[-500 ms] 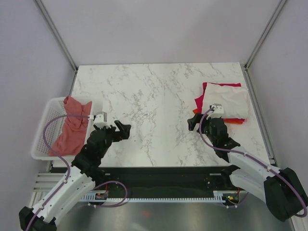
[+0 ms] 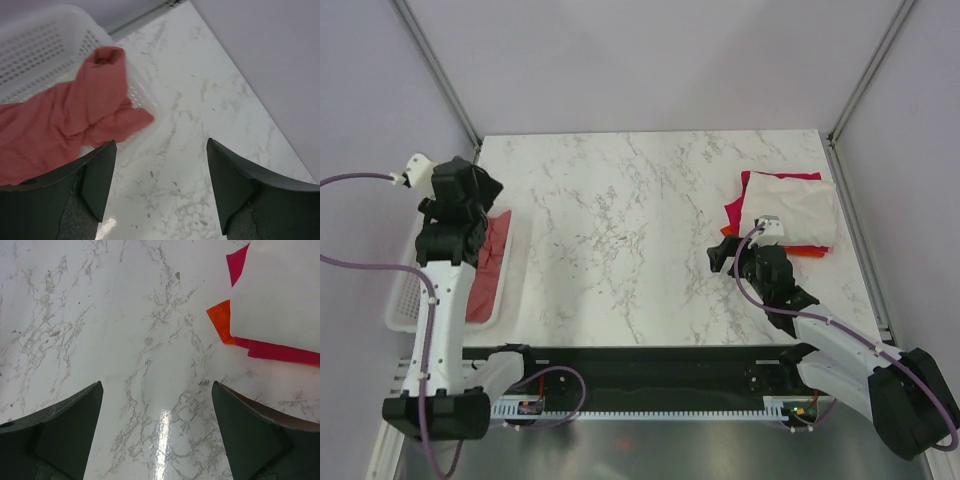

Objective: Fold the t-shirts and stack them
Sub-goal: Grab the tshirt from the pile

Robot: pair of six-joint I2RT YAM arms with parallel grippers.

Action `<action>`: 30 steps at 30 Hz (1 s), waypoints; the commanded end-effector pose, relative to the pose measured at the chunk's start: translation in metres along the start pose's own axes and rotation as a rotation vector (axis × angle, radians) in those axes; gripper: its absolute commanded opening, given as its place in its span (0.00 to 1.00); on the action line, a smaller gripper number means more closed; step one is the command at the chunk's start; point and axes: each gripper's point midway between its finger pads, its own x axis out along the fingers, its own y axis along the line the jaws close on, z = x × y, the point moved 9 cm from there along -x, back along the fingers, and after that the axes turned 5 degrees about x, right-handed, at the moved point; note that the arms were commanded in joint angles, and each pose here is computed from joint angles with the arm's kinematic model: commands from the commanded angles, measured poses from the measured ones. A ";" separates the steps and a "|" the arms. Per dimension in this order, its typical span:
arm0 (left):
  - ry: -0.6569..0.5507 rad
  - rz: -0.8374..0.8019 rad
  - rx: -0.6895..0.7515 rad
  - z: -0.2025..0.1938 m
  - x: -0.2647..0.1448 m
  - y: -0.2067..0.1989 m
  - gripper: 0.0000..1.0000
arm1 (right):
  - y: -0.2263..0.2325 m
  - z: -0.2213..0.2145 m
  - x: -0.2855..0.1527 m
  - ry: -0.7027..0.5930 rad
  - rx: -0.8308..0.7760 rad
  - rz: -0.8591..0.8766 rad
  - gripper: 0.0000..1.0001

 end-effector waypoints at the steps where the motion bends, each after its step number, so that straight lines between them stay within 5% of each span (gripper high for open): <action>1: 0.073 0.178 0.004 0.013 0.024 0.031 0.79 | 0.005 0.005 0.001 -0.026 0.010 0.038 0.98; 9: 0.107 0.393 -0.082 0.009 0.092 0.042 0.79 | 0.005 0.005 0.001 -0.023 0.011 0.045 0.98; 16: 0.232 0.572 -0.046 -0.043 0.170 0.066 0.81 | 0.005 0.005 -0.002 -0.026 0.010 0.053 0.98; 24: 0.346 0.624 -0.075 -0.077 0.226 0.094 0.71 | 0.006 0.005 -0.002 -0.026 0.012 0.058 0.98; 28: 0.350 0.595 -0.094 -0.069 0.238 0.094 0.30 | 0.007 0.005 -0.001 -0.027 0.013 0.061 0.98; 29: 0.350 0.575 -0.094 -0.064 0.237 0.091 0.02 | 0.007 0.005 -0.001 -0.027 0.013 0.061 0.98; 30: 0.332 0.546 -0.103 -0.055 0.231 0.085 0.02 | 0.006 0.005 -0.001 -0.025 0.012 0.061 0.98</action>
